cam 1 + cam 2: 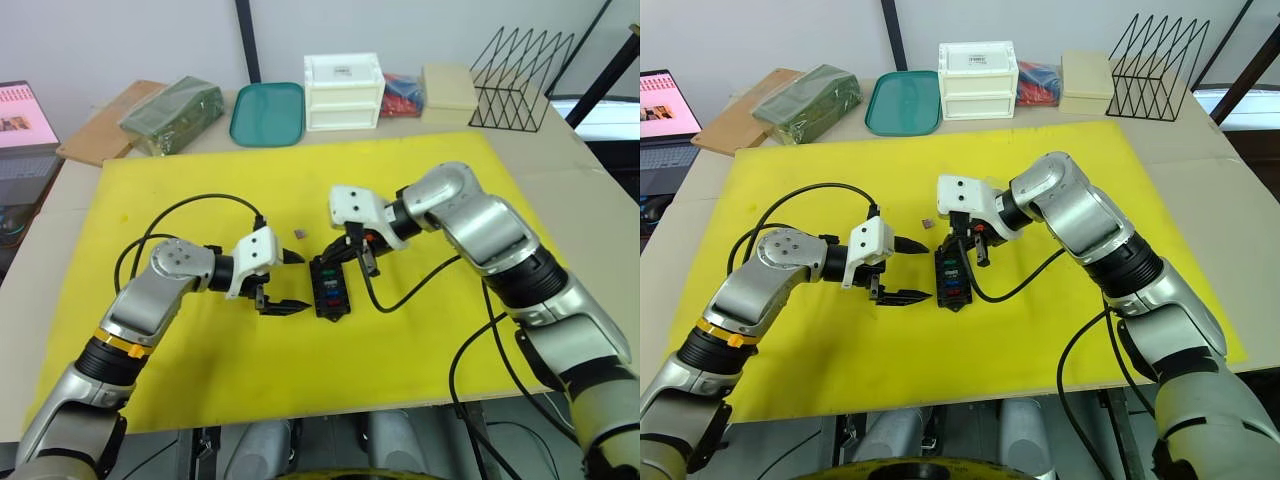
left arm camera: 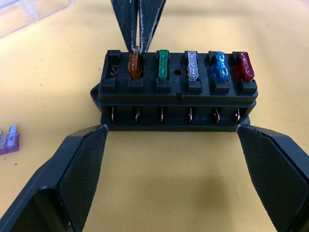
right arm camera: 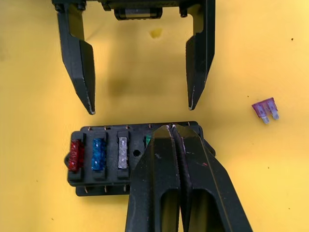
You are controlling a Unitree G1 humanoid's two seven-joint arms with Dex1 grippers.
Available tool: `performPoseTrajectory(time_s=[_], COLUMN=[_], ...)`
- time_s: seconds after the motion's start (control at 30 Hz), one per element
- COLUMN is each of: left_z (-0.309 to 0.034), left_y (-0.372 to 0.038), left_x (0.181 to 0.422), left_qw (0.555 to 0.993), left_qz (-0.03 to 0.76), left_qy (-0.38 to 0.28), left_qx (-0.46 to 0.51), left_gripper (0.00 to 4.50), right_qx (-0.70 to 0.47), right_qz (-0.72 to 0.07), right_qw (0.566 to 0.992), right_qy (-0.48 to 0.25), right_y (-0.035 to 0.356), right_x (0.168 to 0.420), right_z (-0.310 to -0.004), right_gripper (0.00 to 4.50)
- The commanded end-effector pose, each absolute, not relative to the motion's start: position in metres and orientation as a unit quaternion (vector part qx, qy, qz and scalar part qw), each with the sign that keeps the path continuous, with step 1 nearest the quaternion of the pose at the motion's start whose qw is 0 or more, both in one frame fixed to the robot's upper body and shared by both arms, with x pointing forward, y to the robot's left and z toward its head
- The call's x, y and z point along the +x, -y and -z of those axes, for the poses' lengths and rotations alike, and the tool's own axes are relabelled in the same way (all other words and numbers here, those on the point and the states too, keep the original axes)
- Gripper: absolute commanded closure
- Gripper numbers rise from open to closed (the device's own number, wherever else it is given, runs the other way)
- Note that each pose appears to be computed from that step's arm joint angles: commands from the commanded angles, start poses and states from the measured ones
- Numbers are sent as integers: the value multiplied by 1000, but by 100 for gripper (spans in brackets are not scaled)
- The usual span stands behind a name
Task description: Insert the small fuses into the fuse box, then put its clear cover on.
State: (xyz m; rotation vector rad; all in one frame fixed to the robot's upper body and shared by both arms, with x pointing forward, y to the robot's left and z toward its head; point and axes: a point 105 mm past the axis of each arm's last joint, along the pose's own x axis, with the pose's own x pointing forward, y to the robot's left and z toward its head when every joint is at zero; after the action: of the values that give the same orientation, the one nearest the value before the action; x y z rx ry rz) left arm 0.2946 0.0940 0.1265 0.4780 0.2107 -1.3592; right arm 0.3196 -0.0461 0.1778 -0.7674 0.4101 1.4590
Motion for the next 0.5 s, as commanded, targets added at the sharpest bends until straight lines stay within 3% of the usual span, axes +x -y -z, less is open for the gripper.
performPoseTrajectory(time_s=[0.03,0.5], left_z=[-136,-137], left_y=[-94,-93], left_x=[295,294], left_qw=[750,748], left_qz=[617,620], left_qy=[-80,-81], left_qx=[225,224], left_gripper=[0,0], right_qx=[-348,-355], right_qz=[-644,-647], right_qw=[658,640], right_qy=[-178,-211], right_y=[45,49], right_x=[322,320], right_z=[-175,-151], right_gripper=[445,445])
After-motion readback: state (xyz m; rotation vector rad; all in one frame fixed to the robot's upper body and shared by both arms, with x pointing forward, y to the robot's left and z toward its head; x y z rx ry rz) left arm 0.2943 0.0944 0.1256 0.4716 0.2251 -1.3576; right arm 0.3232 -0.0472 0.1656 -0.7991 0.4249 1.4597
